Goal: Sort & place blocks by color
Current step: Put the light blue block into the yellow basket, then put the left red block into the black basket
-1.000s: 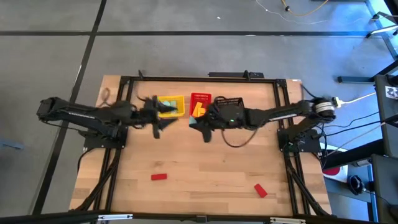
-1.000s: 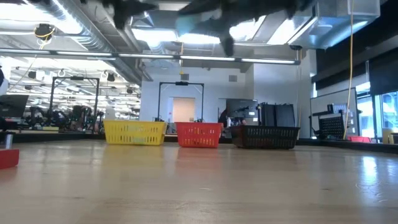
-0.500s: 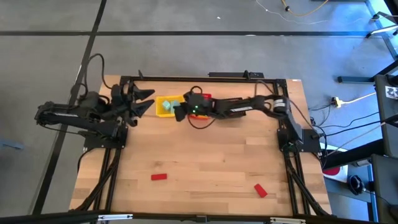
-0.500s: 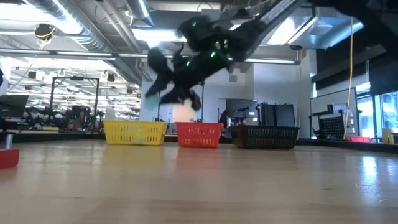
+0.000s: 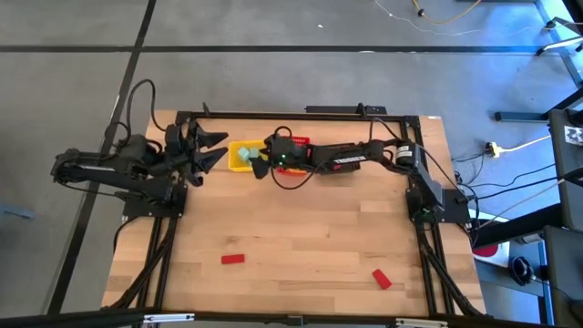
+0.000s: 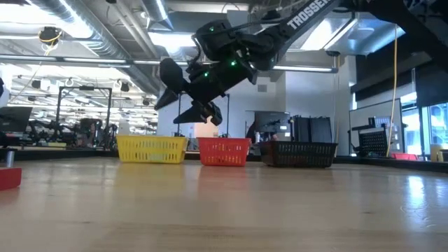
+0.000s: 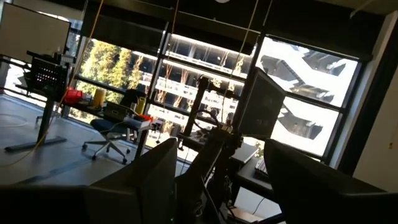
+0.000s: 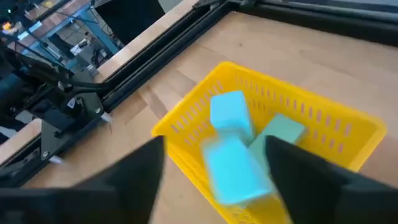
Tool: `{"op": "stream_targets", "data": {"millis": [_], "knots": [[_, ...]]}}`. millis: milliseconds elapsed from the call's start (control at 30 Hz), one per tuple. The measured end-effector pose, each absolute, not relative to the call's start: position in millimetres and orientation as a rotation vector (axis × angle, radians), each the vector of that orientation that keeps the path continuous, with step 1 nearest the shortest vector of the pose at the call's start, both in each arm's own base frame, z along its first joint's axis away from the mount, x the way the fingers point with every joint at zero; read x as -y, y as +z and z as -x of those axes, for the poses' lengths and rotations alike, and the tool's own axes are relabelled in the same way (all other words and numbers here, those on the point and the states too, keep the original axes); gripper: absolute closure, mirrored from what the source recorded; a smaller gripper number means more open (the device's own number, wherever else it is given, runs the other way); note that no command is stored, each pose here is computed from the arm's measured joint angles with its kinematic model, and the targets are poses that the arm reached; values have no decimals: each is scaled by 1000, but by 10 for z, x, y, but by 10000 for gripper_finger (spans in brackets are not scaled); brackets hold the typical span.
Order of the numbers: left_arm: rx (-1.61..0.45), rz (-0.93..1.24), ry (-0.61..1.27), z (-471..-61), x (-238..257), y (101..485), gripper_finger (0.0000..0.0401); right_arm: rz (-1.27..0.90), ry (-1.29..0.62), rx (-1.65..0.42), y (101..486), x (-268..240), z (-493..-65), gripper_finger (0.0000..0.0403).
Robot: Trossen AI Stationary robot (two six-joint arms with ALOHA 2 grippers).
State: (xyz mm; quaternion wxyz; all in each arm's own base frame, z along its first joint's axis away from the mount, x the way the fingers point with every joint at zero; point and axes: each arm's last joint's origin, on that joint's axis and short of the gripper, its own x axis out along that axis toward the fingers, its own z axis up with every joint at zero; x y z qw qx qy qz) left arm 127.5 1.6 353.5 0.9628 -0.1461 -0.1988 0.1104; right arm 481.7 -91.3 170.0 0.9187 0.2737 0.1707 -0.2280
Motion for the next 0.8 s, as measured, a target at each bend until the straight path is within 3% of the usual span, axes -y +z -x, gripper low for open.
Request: {"op": "stream_targets", "data": {"millis": [67, 167, 433, 633, 800], "knots": [[398, 295, 224, -1277, -16, 3531, 169, -559, -479, -387, 1732, 931, -4822, 67], [397, 294, 224, -1278, -16, 3528, 169, -529, -480, -413, 1897, 990, -4844, 33], [366, 288, 227, -1288, -15, 3500, 169, -234, -328, -596, 2766, 796, -4430, 24], [322, 280, 230, -1303, -13, 3459, 169, -229, -280, -729, 2780, 346, -3743, 23], [273, 272, 236, -1334, -11, 3411, 169, -400, -260, -615, 2670, -40, -3143, 23]]}}
